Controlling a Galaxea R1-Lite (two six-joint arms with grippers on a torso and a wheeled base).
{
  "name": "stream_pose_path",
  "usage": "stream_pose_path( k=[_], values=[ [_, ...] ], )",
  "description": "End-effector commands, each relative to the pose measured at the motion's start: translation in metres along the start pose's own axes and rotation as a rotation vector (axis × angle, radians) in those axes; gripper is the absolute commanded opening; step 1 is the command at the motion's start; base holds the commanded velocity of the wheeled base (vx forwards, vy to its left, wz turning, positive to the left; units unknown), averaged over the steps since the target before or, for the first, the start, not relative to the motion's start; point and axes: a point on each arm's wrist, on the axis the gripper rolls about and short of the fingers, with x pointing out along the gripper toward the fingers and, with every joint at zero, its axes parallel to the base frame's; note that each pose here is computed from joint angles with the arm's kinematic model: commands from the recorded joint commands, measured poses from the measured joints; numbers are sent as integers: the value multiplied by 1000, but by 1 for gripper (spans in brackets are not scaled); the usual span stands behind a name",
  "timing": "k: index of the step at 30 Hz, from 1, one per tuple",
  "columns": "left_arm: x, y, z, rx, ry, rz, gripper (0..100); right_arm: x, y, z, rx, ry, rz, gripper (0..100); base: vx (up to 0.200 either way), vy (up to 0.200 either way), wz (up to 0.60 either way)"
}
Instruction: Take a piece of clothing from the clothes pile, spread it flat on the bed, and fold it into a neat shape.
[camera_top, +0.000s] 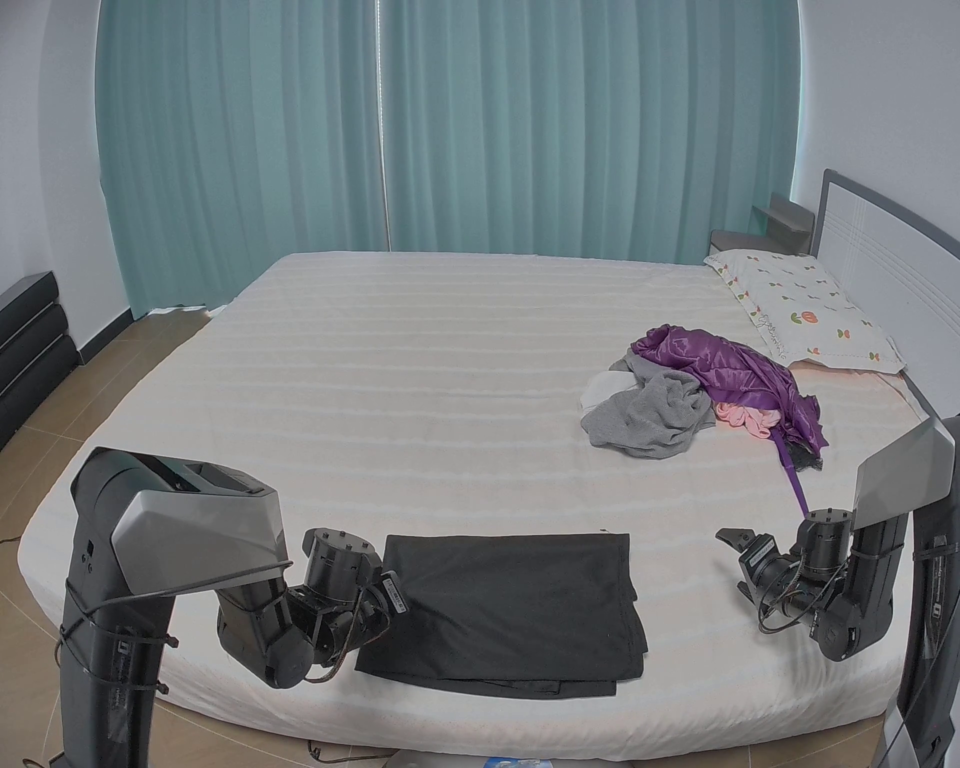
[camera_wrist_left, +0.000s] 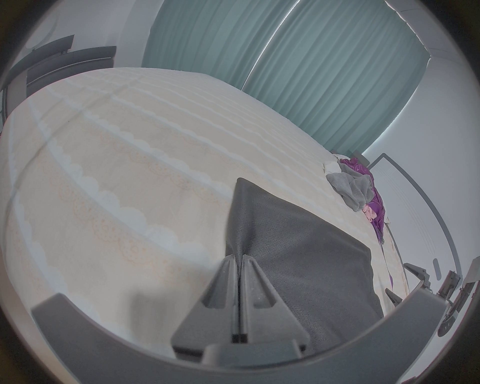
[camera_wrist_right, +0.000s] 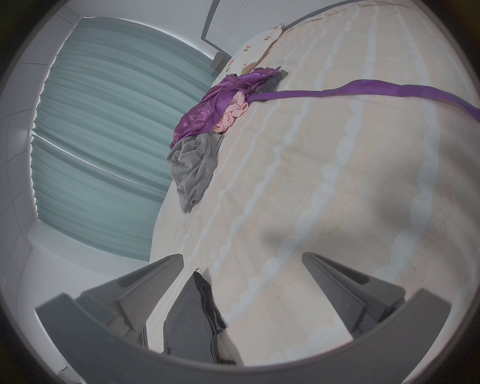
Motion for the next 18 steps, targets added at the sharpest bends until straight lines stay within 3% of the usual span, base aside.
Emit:
stream_pose_path(
  k=[1, 18],
  values=[
    [-1, 0, 0, -3, -1, 2, 0, 0, 0, 0, 0, -3, 6, 100, 0, 0, 0],
    [-6, 3, -3, -16, -23, 26, 0, 0, 0, -1, -4, 0, 4, 100, 0, 0, 0]
  ],
)
